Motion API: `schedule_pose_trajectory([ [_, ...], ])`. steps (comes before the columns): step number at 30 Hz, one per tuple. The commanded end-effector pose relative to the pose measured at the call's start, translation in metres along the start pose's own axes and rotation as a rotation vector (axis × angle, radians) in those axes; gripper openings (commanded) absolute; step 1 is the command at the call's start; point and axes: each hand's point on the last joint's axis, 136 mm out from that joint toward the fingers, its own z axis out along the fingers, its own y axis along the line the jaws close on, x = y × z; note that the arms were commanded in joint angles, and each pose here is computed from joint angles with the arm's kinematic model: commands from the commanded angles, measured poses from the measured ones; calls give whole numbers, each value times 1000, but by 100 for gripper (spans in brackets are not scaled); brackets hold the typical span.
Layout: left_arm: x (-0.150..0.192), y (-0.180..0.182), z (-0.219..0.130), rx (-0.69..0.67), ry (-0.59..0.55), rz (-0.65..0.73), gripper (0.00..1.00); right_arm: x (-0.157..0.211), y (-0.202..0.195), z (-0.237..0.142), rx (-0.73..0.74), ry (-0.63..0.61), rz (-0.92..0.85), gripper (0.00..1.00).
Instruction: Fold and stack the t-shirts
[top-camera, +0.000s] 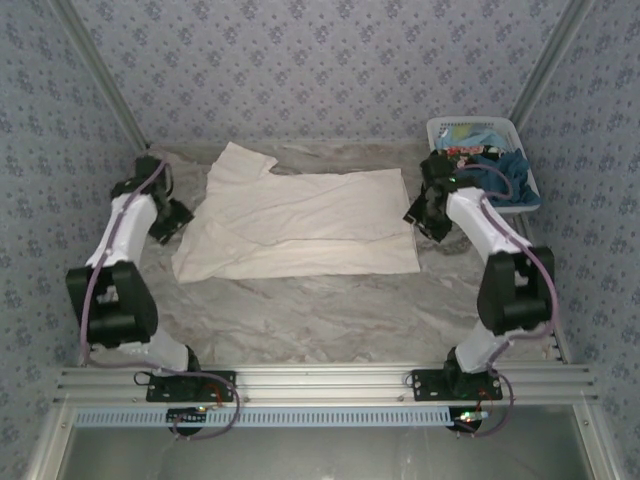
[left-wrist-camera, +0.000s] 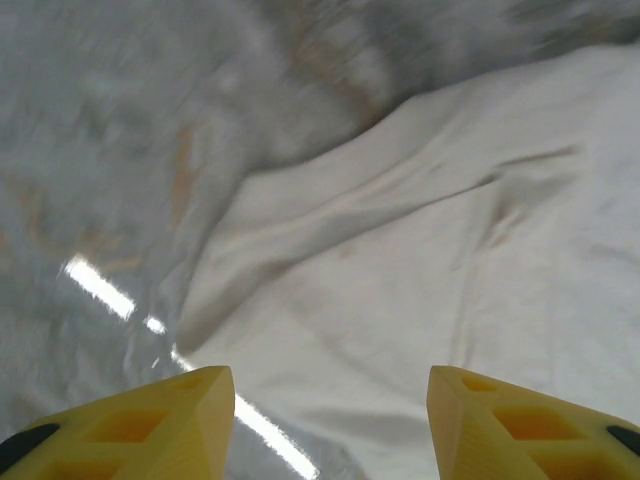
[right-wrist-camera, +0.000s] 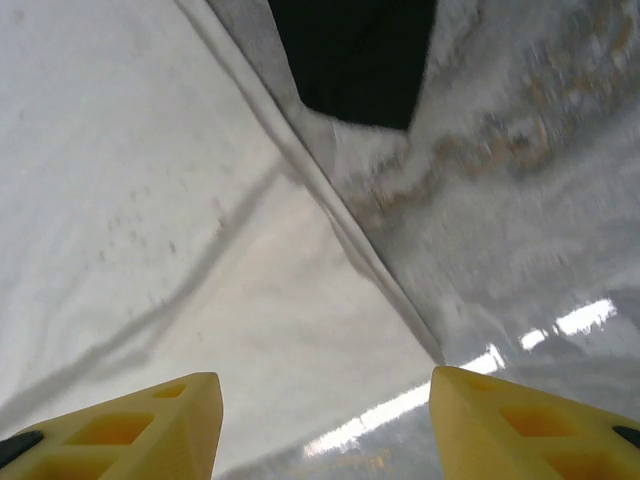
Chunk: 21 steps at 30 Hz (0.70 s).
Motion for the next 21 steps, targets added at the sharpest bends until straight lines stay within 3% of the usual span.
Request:
schedule_pose_trajectory([
  [1, 37, 16, 22, 34, 175, -140, 54, 45, -22, 15, -20, 128, 1, 59],
  [7, 51, 31, 42, -1, 246, -189, 51, 74, -37, 30, -82, 202, 44, 57],
  [15, 51, 54, 61, -119, 229, -173, 43, 76, -42, 44, -70, 225, 63, 55],
  [21, 52, 59, 70, -126, 209, -180, 43, 73, -42, 55, -68, 205, 87, 50],
])
